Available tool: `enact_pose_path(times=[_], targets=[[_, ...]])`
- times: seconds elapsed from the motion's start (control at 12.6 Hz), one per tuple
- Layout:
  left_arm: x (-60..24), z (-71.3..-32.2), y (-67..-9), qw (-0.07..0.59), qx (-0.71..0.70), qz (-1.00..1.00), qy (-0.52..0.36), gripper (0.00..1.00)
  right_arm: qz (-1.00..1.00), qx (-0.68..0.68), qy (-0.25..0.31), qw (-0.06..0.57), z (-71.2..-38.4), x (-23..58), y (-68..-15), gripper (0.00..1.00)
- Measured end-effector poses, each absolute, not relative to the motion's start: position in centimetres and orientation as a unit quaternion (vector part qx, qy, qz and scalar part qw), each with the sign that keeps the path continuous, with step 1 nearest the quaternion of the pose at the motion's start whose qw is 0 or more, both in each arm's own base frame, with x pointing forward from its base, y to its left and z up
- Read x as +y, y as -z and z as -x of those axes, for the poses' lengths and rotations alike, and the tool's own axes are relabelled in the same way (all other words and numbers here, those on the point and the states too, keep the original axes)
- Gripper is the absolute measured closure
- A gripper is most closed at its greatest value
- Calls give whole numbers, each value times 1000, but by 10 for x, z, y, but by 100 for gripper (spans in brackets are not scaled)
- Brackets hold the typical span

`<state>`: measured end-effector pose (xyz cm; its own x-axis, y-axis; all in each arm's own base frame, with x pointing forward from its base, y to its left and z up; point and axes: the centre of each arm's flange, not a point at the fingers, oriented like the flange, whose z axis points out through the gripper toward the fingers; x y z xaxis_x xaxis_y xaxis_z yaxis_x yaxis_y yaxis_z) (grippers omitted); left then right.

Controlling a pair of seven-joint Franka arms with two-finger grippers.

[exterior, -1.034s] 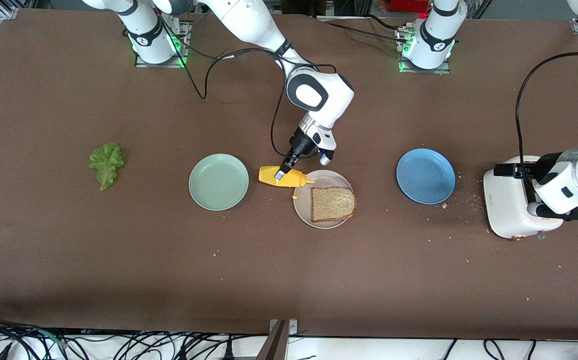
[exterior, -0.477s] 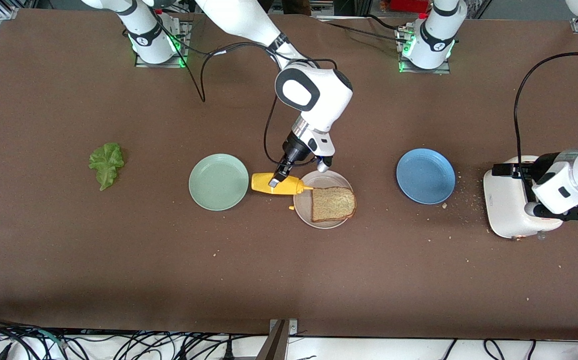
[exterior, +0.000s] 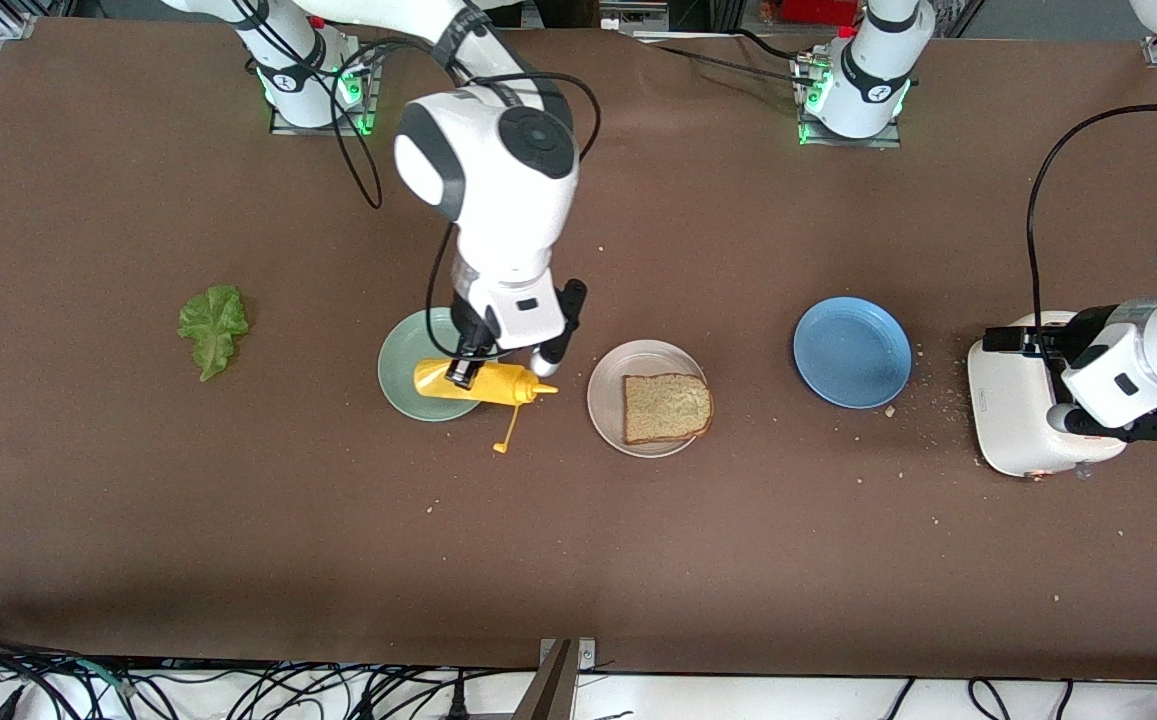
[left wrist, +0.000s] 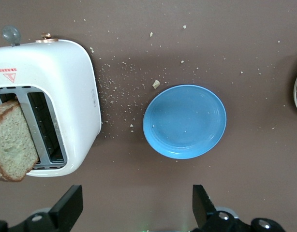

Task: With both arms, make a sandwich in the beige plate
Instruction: 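Carry the yellow bottle back beside the lettuce and release it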

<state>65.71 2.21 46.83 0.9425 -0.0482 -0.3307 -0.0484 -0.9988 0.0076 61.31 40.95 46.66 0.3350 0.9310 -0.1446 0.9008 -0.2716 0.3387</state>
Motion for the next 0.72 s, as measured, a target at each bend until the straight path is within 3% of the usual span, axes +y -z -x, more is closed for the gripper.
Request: enact_pose_path(times=[0.4, 0.72], targets=[[22, -657, -468, 1, 19, 986, -168, 0, -816, 575, -51, 37, -661, 277, -501, 89], [22, -657, -468, 2, 18, 986, -168, 0, -805, 577, -93, -103, -693, 164, -489, 89]])
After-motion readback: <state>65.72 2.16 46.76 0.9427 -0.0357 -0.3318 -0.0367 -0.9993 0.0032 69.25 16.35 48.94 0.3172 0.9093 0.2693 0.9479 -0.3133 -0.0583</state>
